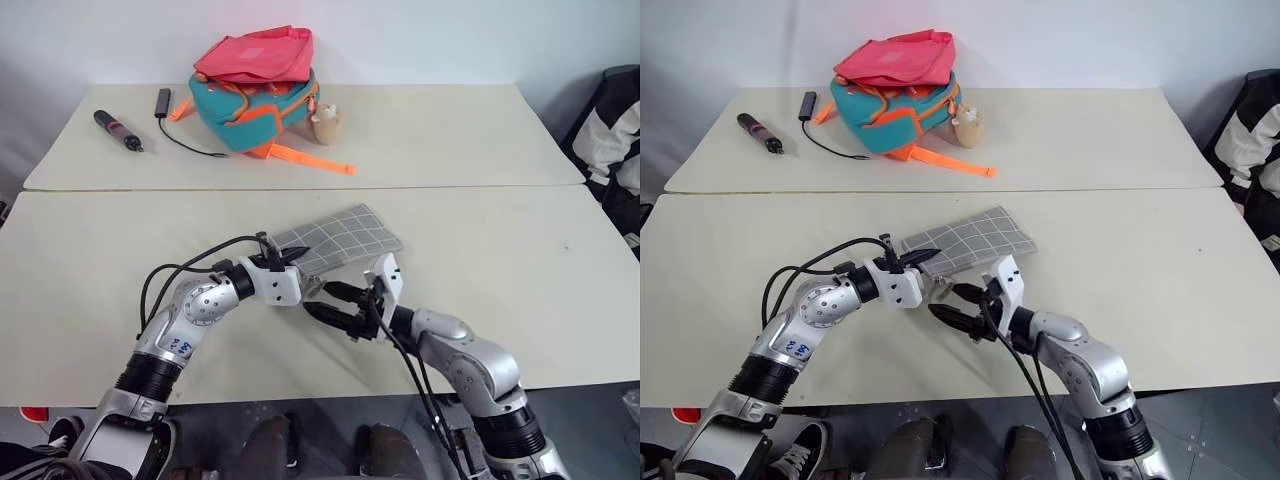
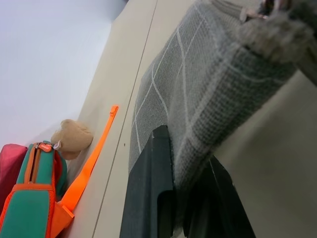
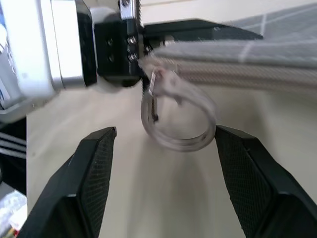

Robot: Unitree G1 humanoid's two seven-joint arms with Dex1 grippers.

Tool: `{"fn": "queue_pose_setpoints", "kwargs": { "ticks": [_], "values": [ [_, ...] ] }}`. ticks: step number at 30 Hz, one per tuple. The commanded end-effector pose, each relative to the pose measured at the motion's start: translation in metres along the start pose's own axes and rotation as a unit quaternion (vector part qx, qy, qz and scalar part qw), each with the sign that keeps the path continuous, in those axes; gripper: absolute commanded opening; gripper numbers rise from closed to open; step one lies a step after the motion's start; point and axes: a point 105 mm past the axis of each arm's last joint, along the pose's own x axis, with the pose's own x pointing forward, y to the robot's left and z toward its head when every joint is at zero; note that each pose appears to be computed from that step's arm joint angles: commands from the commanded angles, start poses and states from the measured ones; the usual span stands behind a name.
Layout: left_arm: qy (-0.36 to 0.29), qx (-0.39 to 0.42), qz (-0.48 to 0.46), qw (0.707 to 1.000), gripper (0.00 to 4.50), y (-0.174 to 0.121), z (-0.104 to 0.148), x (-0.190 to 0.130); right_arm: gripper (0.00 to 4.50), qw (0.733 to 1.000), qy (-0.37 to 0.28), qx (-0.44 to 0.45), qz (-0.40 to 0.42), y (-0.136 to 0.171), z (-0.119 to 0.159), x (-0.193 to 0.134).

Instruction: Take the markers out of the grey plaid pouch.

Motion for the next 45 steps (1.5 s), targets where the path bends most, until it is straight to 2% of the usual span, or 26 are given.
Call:
{"fn": "queue_pose_setpoints", "kwargs": {
  "ticks": [1, 2, 5, 10, 12, 13, 23, 28, 33, 35, 40, 42, 45],
  "values": [
    [-0.022, 0.008, 0.018, 1.000, 0.00, 0.007, 0.013, 0.001, 3.24, 1.000, -0.020, -0.009, 0.018, 0.009, 0.011, 0.007],
    [-0.022, 0.008, 0.018, 1.000, 0.00, 0.006, 0.014, 0.001, 3.24, 1.000, -0.022, -0.010, 0.020, 0.010, 0.011, 0.008],
    [-0.021, 0.001, 0.020, 1.000, 0.00, 0.006, 0.014, 0.001, 2.68, 0.999, -0.025, -0.008, 0.024, 0.011, 0.012, 0.008],
    [-0.015, -0.011, 0.024, 1.000, 0.00, 0.005, 0.012, -0.002, 1.04, 0.999, -0.027, -0.014, 0.022, 0.007, 0.017, 0.000],
    [-0.013, -0.016, 0.025, 0.999, 0.00, 0.005, 0.011, -0.003, 0.25, 0.999, -0.025, -0.017, 0.022, 0.005, 0.018, -0.002],
    [-0.013, -0.016, 0.025, 0.999, 0.00, 0.005, 0.010, -0.003, 0.12, 0.999, -0.022, -0.022, 0.023, 0.005, 0.017, -0.003],
    [-0.026, -0.074, 0.016, 0.997, 0.00, 0.003, 0.002, -0.018, 0.12, 0.997, 0.015, -0.067, 0.024, -0.015, 0.027, -0.031],
    [-0.028, -0.081, 0.004, 0.996, 0.00, 0.002, -0.003, -0.030, 0.12, 0.994, 0.025, -0.101, -0.037, -0.053, 0.038, -0.049],
    [-0.026, -0.086, 0.011, 0.996, 0.00, 0.006, -0.007, -0.036, 0.12, 0.989, 0.032, -0.122, -0.071, -0.074, 0.044, -0.067],
    [-0.020, -0.083, 0.009, 0.996, 0.00, 0.005, -0.009, -0.037, 0.12, 0.989, 0.034, -0.123, -0.070, -0.074, 0.043, -0.068],
    [-0.024, -0.077, 0.022, 0.997, 0.00, 0.011, -0.007, -0.032, 0.12, 0.997, 0.009, -0.072, -0.017, -0.048, 0.041, -0.052],
    [-0.033, -0.058, 0.021, 0.998, 0.00, 0.014, -0.001, -0.027, 0.72, 0.999, 0.022, -0.022, 0.043, -0.020, 0.024, -0.044],
    [-0.039, -0.043, 0.015, 0.998, 0.00, 0.016, 0.003, -0.023, 1.74, 0.997, 0.026, 0.008, 0.071, 0.000, 0.012, -0.038]
  ]
}}
